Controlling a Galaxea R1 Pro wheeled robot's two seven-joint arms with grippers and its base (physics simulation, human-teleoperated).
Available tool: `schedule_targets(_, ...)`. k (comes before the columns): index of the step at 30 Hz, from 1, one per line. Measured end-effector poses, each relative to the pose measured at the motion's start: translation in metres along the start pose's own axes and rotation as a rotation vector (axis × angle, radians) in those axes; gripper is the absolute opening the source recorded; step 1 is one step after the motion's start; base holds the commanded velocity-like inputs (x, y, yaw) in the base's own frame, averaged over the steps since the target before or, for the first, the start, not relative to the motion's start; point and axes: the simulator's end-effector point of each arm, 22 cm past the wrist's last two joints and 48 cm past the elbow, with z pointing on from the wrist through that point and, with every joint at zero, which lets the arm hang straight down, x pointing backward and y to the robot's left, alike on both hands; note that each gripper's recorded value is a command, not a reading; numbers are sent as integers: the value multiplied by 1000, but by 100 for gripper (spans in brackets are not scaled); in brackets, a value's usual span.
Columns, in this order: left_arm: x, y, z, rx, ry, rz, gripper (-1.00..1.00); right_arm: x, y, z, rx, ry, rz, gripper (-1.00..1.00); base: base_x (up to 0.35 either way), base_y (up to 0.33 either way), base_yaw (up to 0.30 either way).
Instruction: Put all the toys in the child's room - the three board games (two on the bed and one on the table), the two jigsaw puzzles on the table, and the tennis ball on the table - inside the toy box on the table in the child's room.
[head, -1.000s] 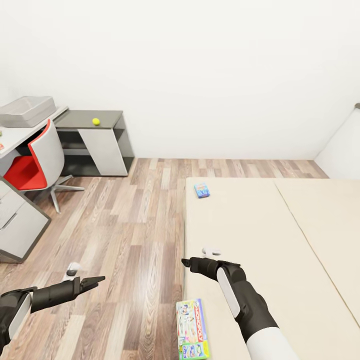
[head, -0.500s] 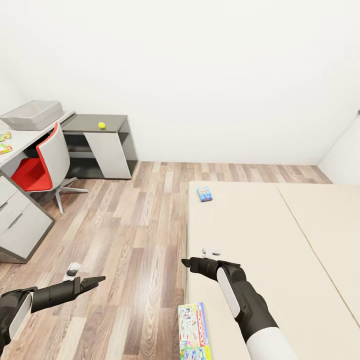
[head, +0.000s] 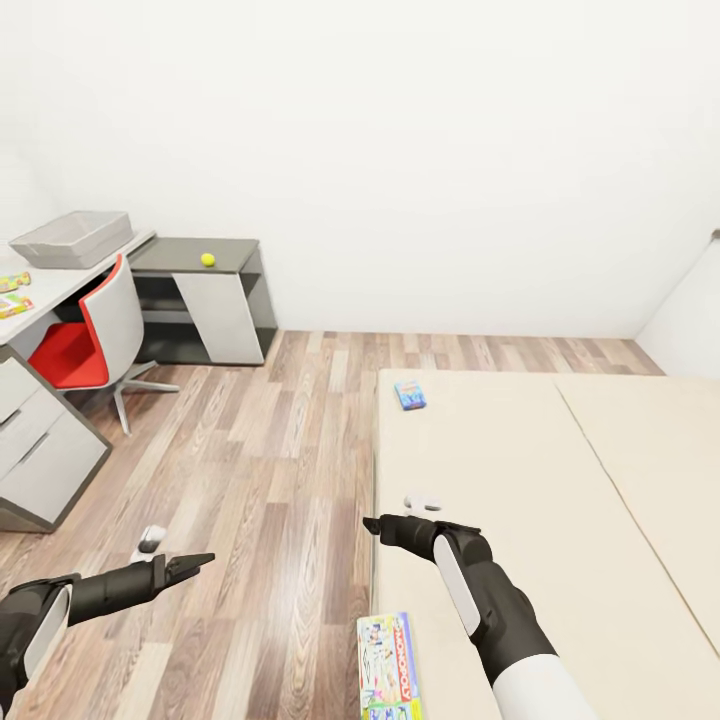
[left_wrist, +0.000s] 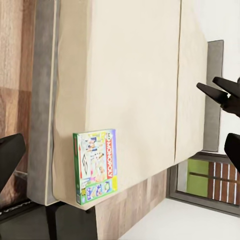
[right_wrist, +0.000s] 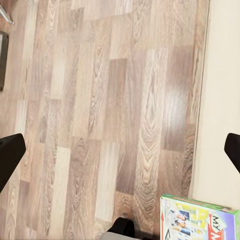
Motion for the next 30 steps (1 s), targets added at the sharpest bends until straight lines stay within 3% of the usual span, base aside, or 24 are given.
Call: schedule_targets(30, -11, -17, -7, 18, -25, 33, 100, -18, 11, -14, -9, -39, -19, 100, 0, 0, 0)
